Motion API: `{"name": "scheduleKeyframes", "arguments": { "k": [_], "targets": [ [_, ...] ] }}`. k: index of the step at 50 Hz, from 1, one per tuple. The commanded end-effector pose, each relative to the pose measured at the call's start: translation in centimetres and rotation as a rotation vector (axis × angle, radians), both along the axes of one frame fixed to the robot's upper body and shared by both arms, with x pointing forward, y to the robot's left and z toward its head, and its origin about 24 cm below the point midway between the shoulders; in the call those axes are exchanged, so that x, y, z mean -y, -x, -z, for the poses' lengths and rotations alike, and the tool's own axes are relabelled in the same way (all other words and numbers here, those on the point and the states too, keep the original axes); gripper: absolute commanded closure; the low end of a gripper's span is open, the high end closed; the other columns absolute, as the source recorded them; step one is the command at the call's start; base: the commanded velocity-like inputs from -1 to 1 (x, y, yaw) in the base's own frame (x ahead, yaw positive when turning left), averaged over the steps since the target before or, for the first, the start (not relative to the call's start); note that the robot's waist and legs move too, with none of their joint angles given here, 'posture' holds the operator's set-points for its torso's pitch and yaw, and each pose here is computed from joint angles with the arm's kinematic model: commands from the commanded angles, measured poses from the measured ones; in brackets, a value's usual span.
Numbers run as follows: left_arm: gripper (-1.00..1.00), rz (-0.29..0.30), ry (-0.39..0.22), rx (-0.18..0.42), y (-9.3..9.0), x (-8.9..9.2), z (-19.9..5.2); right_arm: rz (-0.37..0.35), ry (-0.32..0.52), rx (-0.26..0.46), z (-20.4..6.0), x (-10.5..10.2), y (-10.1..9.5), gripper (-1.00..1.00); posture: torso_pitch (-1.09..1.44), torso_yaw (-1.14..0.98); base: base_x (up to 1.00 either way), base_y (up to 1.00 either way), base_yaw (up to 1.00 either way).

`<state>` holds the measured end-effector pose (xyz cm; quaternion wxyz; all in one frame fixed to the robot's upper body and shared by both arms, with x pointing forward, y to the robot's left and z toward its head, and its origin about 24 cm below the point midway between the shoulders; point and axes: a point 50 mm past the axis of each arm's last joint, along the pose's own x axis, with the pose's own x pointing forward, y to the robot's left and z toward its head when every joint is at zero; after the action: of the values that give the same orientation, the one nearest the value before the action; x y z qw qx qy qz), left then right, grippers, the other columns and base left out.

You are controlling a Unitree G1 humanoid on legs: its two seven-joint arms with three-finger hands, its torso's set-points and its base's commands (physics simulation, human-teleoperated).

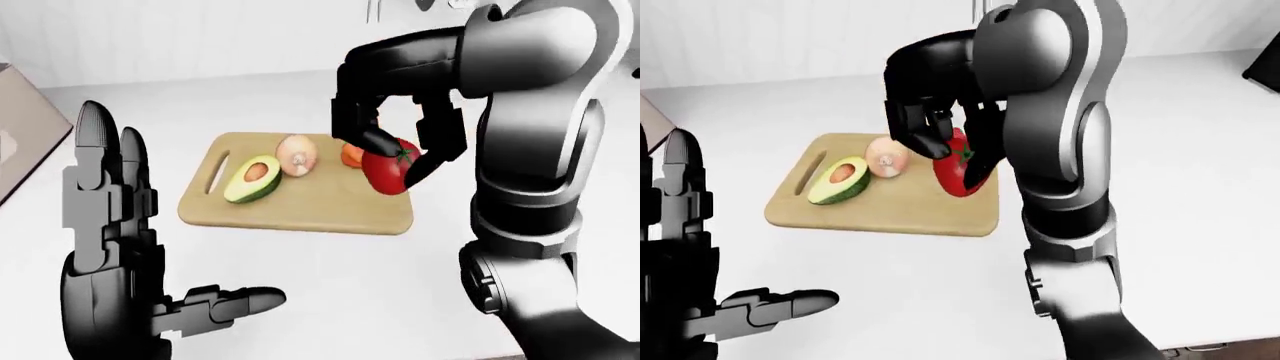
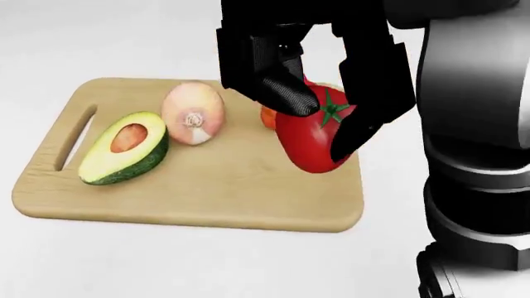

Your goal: Place the avocado, onion, tomato and bell pepper on the cutting board.

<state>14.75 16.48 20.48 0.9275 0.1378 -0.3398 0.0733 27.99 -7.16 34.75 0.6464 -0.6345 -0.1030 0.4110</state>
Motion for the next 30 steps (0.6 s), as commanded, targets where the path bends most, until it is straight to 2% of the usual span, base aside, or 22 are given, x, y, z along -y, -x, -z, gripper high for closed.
{"name": "scheduleKeyframes", "arguments": {
  "k": [1,7,10,14,30],
  "targets": [
    [-1.00,0.000,-0.010,0.065,0.7,0.1,-0.9,-0.011,-0.004,0.071,-0.4,-0.3,0.6,1.00,0.00,0.00,0.00,0.00,0.00],
    [-1.00,-0.001,-0.009,0.065,0.6,0.1,-0.9,-0.045,-0.050,0.097,0.0,-1.1,0.6,1.00,0.00,0.00,0.00,0.00,0.00],
    [-1.00,-0.002,-0.010,0.066,0.6,0.1,-0.9,-0.043,-0.046,0.091,0.4,-1.1,0.4,1.00,0.00,0.00,0.00,0.00,0.00],
    [-1.00,-0.002,-0.010,0.066,0.6,0.1,-0.9,-0.022,0.000,0.130,0.9,-0.6,-0.2,1.00,0.00,0.00,0.00,0.00,0.00],
    [-1.00,-0.003,-0.010,0.066,0.6,0.1,-0.9,0.010,0.003,0.079,2.9,0.0,-1.4,1.00,0.00,0.00,0.00,0.00,0.00]
  ]
}}
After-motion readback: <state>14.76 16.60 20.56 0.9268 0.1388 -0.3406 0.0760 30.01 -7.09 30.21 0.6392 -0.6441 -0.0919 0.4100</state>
